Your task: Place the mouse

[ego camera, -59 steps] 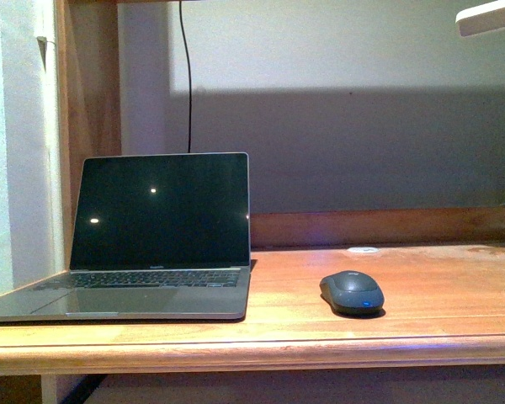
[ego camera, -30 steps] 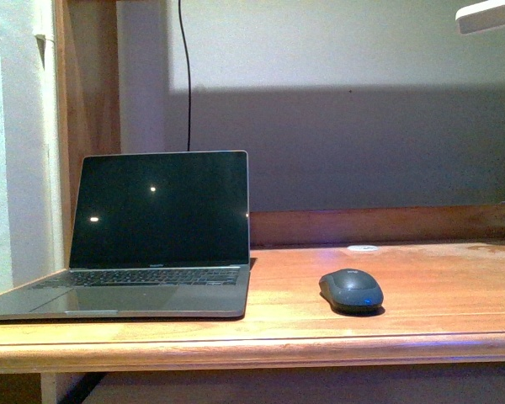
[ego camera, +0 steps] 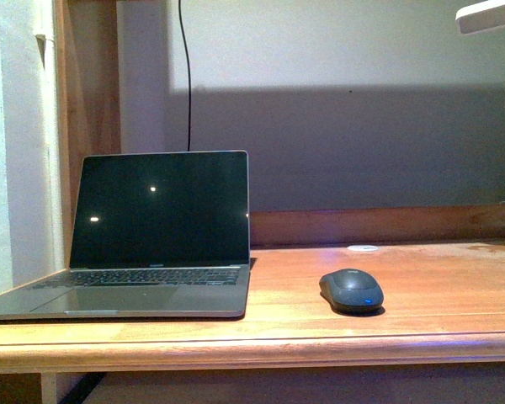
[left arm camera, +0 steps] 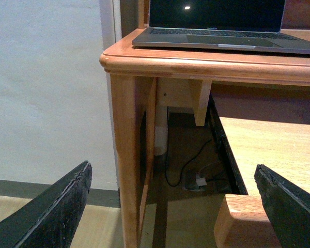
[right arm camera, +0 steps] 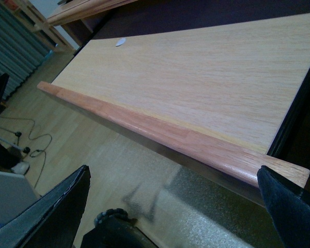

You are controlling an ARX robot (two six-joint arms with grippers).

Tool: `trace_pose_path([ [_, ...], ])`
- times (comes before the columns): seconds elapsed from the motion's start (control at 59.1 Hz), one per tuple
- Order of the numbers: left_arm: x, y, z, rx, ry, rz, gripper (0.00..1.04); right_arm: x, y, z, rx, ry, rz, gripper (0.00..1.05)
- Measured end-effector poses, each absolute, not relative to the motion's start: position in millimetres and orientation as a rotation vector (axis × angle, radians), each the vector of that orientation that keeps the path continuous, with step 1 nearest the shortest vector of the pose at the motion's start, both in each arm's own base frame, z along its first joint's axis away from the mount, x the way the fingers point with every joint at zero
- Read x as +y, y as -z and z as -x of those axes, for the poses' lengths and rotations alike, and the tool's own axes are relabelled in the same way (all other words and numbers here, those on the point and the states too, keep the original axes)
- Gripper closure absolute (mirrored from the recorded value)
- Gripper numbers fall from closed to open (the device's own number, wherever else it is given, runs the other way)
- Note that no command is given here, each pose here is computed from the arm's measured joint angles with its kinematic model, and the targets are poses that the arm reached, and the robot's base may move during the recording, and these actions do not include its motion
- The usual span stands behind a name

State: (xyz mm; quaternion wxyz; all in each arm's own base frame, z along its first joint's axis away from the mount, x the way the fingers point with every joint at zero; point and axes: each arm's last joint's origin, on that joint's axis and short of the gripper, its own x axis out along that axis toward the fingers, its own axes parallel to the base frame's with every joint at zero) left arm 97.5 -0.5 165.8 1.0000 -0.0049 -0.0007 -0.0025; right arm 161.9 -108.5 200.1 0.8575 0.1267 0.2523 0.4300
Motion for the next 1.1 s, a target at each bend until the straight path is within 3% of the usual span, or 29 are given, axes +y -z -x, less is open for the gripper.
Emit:
trace_pose_path([
  [0.237,0,-166,-97,-0.001,0.005,0.01,0.08,-108,-199,-161,0.564,-0.909,-0.258,0.07],
  [0.356,-1,-166,-97,-0.002,0.008,0.009,0.08,-51,-176,-136,0.598,-1.183,0.1,0.07],
  [0.525,0,-166,-97,-0.002,0.003,0.009,0.08,-25,-174,-137,0.45,-1.27,0.306,0.07],
  [0.779,0,-166,-97,-0.002,0.005,0.009,0.08,8,-172,-147,0.316,-1.256,0.4,0.07],
  [1.101,0,-166,-97,-0.002,0.005,0.009,0.08,44,-155,-162,0.358,-1.134,0.352,0.07],
])
